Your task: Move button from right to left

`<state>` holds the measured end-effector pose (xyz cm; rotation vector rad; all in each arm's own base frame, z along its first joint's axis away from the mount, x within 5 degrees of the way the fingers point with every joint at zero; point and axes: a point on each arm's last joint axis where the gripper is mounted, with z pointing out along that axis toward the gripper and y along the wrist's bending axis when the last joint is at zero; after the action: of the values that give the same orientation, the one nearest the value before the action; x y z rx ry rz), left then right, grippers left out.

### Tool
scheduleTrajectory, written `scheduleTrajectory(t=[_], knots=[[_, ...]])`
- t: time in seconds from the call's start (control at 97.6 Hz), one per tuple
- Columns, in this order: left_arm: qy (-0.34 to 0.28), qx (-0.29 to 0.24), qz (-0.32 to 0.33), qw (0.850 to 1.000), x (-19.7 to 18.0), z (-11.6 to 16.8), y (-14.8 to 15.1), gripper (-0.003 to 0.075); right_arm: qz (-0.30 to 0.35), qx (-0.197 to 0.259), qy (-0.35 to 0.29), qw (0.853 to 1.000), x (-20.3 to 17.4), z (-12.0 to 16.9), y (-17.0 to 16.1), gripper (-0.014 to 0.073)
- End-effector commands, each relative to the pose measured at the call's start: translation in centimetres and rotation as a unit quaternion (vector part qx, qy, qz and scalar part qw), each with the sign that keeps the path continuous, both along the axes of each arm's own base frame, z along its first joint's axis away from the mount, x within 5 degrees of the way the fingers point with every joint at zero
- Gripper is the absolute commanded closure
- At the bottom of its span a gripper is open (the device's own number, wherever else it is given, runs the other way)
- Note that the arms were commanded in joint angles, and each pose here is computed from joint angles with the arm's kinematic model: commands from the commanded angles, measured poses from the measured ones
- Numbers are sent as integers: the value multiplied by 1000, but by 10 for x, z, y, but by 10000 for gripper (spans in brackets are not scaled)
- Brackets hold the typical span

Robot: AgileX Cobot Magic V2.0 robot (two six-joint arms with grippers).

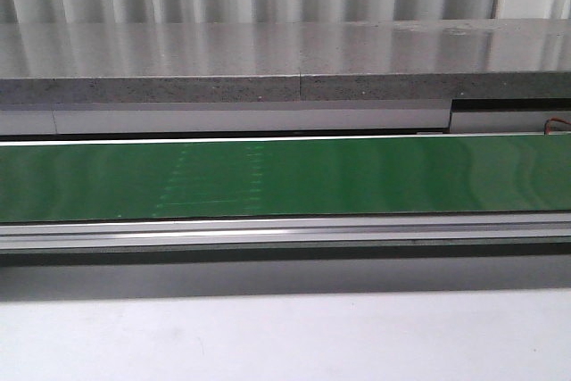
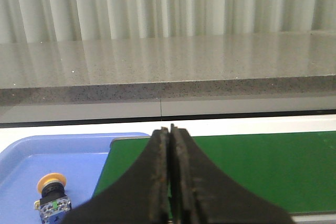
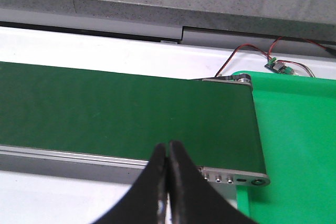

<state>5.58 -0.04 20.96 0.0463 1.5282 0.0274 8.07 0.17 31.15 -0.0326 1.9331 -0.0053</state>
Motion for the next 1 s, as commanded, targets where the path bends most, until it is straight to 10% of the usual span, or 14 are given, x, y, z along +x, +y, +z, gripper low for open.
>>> scheduleTrajectory(t=[0.0,0.994], knots=[[-48,-10,-7,999,-2,1,-1,740,-6,-7,-44,999,1,14,-1,662],[-53,-20,-8,998,-2,2,-1,740,-6,-7,-44,999,1,14,-1,662]])
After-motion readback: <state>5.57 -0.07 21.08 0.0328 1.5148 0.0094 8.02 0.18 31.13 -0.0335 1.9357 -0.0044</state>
